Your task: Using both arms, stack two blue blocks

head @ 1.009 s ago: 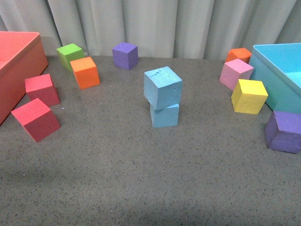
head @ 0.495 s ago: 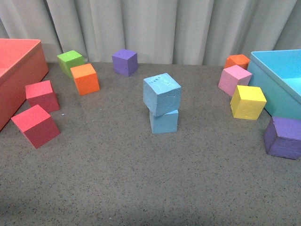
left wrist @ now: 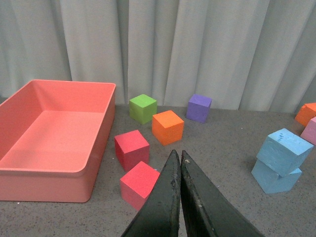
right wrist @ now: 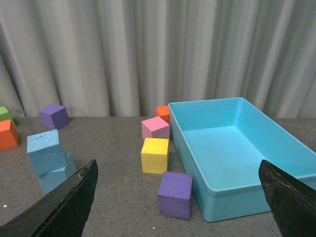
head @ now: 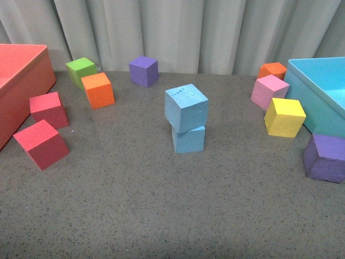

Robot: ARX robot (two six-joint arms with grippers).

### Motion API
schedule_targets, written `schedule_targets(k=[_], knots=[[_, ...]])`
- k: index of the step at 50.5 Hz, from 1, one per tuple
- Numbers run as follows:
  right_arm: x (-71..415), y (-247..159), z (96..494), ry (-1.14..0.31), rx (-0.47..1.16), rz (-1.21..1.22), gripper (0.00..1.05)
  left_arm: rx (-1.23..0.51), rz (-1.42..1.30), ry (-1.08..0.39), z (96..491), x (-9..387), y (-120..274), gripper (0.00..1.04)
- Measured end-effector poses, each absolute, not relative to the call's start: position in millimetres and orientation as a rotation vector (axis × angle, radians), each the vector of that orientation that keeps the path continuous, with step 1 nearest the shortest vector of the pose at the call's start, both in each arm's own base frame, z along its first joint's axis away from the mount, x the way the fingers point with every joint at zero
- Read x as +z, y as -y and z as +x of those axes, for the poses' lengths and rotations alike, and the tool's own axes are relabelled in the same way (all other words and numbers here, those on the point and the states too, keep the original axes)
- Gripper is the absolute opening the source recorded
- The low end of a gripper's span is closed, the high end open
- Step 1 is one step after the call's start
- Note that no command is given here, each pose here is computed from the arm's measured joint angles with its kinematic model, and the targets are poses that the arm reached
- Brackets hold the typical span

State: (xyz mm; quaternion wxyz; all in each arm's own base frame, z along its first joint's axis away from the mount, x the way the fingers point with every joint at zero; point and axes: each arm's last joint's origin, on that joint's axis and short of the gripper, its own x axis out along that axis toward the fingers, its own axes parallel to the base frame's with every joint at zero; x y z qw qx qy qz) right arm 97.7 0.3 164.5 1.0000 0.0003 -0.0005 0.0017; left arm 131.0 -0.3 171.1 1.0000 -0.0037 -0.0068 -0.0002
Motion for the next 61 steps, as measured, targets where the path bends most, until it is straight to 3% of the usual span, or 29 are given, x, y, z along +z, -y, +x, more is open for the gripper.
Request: schedule_targets(k=[55,61], knots=[[164,0,98,0.001,0.004,0.001,0.95,-0.002,-0.007,0.016,97,170,0,0.04],[164,0,98,0.001,0.004,0.001,0.95,-0.002,-0.007,0.017,97,170,0,0.29]])
